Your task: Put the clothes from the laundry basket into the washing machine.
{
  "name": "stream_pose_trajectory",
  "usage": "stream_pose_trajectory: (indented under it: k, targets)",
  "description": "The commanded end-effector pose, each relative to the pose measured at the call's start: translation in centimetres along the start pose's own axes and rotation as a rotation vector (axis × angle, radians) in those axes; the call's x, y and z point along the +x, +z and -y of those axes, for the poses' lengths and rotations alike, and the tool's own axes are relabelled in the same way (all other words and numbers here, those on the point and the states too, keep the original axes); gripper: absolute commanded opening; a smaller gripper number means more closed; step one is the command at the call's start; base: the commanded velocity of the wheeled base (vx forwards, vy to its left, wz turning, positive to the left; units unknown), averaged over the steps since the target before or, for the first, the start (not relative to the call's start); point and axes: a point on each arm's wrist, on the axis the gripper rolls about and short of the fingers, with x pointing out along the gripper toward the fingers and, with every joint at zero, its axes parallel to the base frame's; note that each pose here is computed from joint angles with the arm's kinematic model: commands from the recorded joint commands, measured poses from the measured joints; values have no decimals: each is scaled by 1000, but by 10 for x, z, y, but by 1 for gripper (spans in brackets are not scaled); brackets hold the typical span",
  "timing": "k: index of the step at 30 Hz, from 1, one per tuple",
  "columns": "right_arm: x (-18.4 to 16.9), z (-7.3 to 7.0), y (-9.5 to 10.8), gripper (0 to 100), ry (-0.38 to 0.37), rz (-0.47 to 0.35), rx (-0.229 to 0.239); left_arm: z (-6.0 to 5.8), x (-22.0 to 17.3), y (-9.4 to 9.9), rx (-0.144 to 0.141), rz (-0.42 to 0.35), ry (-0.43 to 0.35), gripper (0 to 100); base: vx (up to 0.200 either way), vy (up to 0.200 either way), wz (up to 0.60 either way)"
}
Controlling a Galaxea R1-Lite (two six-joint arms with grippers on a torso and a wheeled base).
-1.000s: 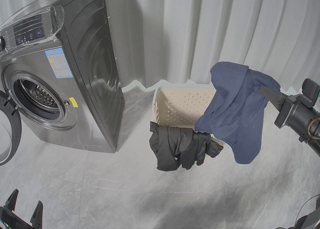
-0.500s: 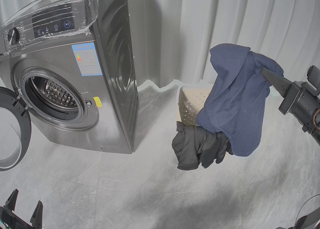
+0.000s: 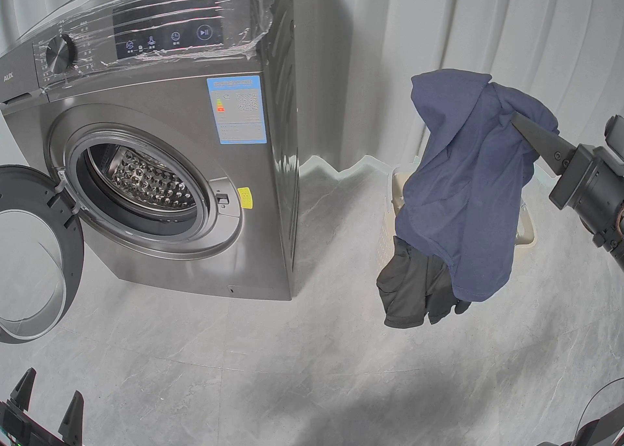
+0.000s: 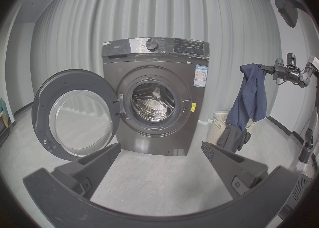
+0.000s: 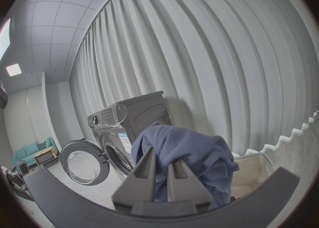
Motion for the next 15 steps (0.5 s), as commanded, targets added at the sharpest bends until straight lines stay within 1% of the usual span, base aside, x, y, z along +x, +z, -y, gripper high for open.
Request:
stream_pose_trajectory:
  k: [1,6,8,15]
  targets:
    - [0,0,-1,0,1,-4,1,0,0,-4,0,5,0,100,0,200,0]
    - [-1,1,-6,0,-5,-28,-2,0,0,-4,0,5,0,100,0,200,0]
    - [-1,2,-9,0,-10,-41,-2,0,0,-4,0,5,0,100,0,0,0]
    - [1,6,-10,0,-39,-45,-7,0,0,-4,0,5,0,100,0,0,0]
